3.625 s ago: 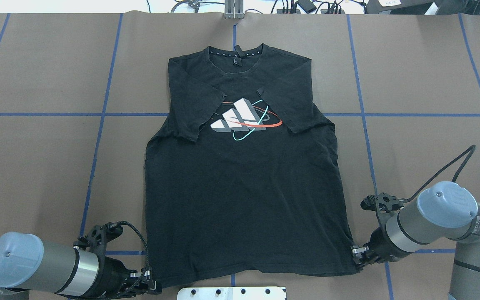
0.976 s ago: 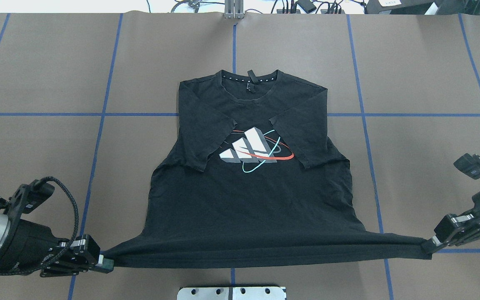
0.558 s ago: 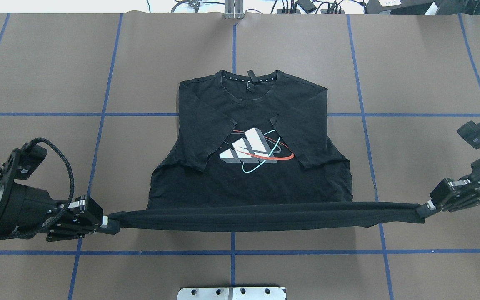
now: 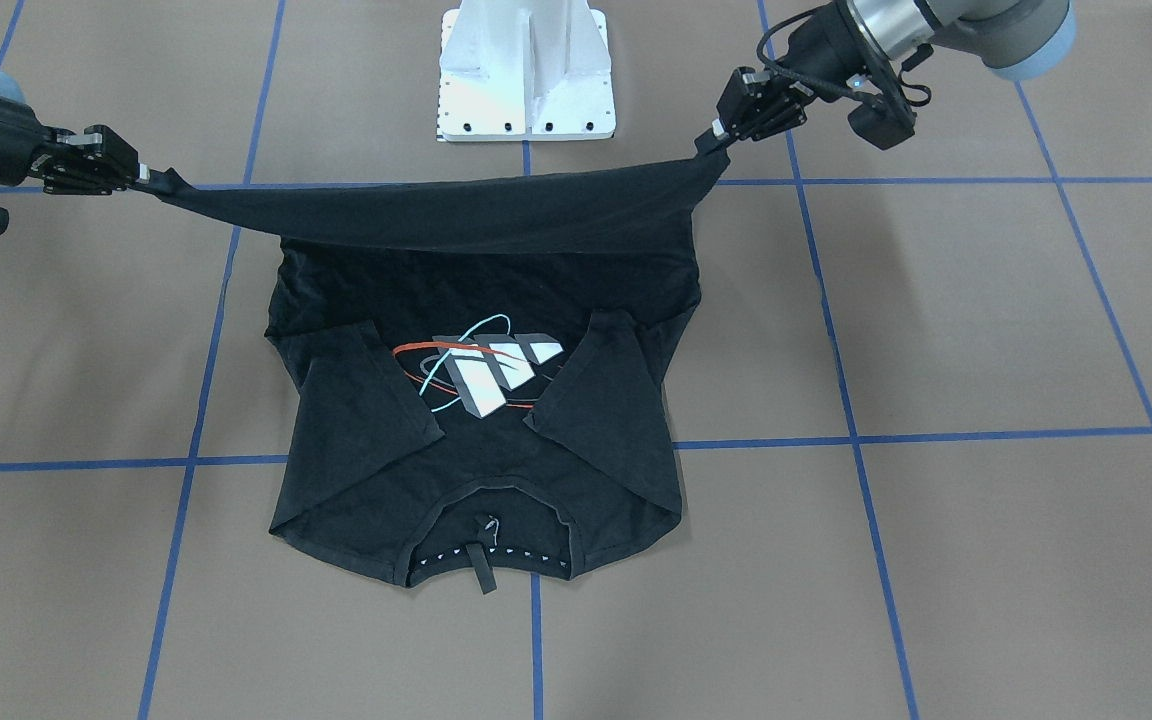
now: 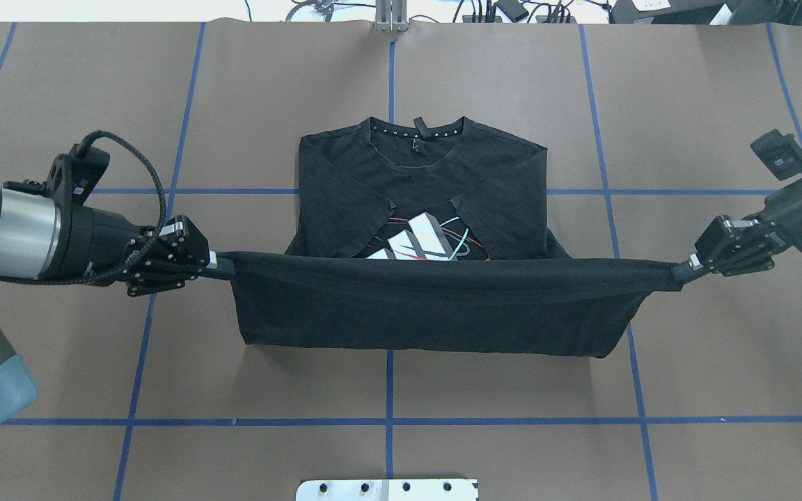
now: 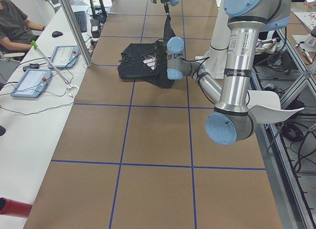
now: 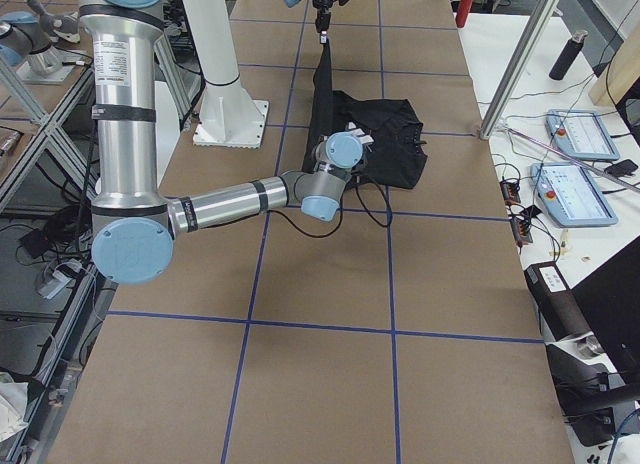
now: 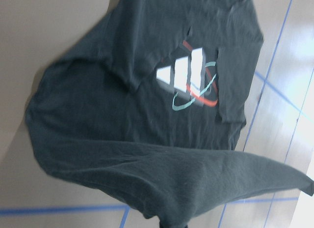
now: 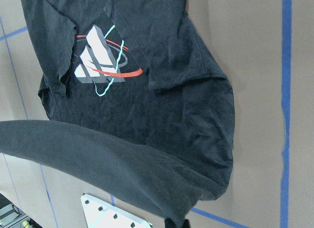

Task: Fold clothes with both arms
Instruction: 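Carry the hem with both grippers toward the collar, folding the shirt in half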

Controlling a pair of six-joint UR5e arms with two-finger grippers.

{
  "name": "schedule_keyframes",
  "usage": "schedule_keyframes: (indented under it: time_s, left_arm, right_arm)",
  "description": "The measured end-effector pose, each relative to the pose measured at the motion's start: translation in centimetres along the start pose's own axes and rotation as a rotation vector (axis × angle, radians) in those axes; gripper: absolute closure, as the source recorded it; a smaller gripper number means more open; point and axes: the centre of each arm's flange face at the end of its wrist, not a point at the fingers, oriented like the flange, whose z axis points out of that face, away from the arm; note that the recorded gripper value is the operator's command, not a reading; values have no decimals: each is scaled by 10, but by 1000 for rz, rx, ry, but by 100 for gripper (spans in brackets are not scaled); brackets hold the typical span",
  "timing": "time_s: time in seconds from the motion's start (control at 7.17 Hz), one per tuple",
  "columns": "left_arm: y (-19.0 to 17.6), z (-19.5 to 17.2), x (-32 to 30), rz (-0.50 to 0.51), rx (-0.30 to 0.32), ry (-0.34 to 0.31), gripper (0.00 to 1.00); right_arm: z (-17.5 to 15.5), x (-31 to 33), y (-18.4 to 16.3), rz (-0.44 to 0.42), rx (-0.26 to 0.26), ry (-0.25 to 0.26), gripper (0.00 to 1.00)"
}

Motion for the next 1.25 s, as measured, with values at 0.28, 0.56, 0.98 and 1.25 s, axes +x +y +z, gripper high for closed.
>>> schedule_keyframes:
  time_s: [0.28,0.56,0.98,1.25]
  left_arm:
    - [-44,-2,3,34,75,-7,100]
    - [-87,15,12,39,125,-21,100]
    - [-147,73,29,20,160,-66,100]
    - [-179,84,20,27,215,-100,100]
  right_arm:
    - [1,-26,-49,29,31,-12,100]
    - [-5,-39,-104,61,68,-14,100]
    - [-12,-45,-155,99,115,-5,100]
    - [-5,-41,-183,133,156,14,100]
